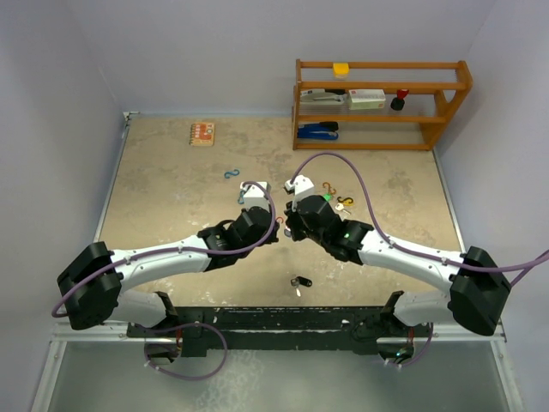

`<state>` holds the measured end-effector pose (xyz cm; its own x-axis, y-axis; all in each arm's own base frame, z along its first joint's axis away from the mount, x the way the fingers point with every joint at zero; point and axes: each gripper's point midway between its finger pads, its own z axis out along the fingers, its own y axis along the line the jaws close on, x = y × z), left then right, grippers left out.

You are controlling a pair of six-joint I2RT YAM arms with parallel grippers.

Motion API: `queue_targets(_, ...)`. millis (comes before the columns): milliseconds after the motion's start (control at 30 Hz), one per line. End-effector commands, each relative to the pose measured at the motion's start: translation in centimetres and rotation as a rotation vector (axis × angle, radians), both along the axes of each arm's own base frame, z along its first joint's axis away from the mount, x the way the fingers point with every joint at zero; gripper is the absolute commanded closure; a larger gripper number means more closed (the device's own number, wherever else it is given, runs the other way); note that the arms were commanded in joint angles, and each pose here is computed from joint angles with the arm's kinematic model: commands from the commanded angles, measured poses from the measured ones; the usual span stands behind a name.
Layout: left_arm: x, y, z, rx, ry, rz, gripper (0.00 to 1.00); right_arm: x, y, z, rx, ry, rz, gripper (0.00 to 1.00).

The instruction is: Put the keys on the keyring

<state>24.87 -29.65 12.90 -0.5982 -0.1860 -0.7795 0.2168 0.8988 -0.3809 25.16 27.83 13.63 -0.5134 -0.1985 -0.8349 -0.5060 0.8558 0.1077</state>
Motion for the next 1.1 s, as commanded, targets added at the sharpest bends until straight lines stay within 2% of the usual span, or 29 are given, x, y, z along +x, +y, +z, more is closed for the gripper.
queue_targets(0,0.7,-0.1,1.2,-0.054,-0.032,0.035,1.00,1.3,0.9,2.5,0.074,-0.049,-0.056,1.00)
queue_targets(1067,0.9,-0.7,-0.6,-0.045,0.003,0.049,1.00,2.1,1.2,3.1,0.100,-0.057,-0.095,1.00)
